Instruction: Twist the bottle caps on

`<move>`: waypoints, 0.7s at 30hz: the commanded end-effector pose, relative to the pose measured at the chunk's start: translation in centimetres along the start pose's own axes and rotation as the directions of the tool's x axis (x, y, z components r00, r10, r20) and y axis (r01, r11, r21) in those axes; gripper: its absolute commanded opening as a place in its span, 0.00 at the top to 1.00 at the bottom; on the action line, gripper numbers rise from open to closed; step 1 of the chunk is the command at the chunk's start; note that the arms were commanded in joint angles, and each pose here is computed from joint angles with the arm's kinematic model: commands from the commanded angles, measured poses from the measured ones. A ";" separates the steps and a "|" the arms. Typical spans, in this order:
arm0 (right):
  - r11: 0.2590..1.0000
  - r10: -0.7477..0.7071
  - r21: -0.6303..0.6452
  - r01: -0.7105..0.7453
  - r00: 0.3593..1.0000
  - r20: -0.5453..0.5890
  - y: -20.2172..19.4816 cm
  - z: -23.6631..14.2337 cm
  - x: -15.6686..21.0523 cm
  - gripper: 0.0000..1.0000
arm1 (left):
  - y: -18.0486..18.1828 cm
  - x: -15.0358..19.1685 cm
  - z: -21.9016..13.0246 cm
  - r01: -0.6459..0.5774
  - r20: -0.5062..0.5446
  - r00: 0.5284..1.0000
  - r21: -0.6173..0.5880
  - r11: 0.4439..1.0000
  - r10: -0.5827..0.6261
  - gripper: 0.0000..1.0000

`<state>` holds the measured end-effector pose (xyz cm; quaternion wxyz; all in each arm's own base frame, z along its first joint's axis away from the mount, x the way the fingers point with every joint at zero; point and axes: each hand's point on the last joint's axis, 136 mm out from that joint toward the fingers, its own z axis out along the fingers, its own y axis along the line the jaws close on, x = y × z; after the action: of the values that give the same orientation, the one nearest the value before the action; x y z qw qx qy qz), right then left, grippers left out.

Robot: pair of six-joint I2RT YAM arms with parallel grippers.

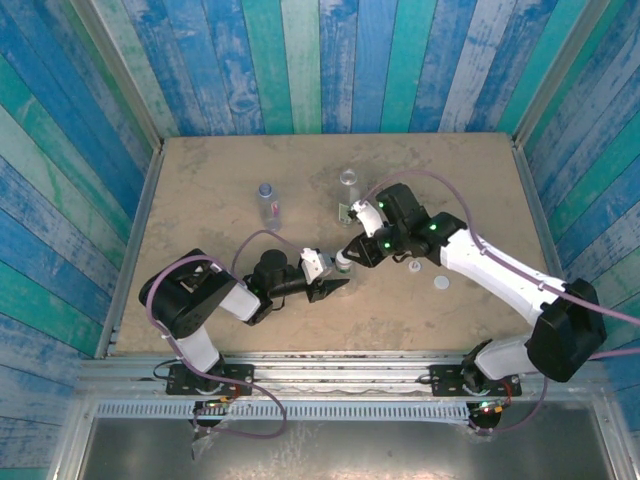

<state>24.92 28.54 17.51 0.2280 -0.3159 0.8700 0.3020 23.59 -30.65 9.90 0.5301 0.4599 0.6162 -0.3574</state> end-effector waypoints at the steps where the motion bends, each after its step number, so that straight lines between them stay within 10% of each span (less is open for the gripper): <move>1: 1.000 -0.016 -0.020 0.015 1.000 -0.005 0.3 -0.3 0.2 0.74 | -0.2 1.4 0.3 0.028 -0.042 0.999 0.012 1.000 -0.028 0.46; 14: 0.987 -0.007 -0.162 0.004 1.000 -0.019 2.7 -1.4 4.2 0.75 | -0.1 1.5 0.5 0.027 -0.049 0.998 0.018 0.999 -0.026 0.46; 21: 0.983 -0.181 -0.014 0.183 0.978 0.099 1.6 -3.8 1.9 0.42 | -0.7 1.2 0.5 0.011 -0.065 0.998 0.049 0.999 -0.007 0.46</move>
<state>21.25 26.85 18.08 0.2450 -0.3513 0.8402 0.3327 23.43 -31.05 9.82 0.5226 0.4686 0.6132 -0.3624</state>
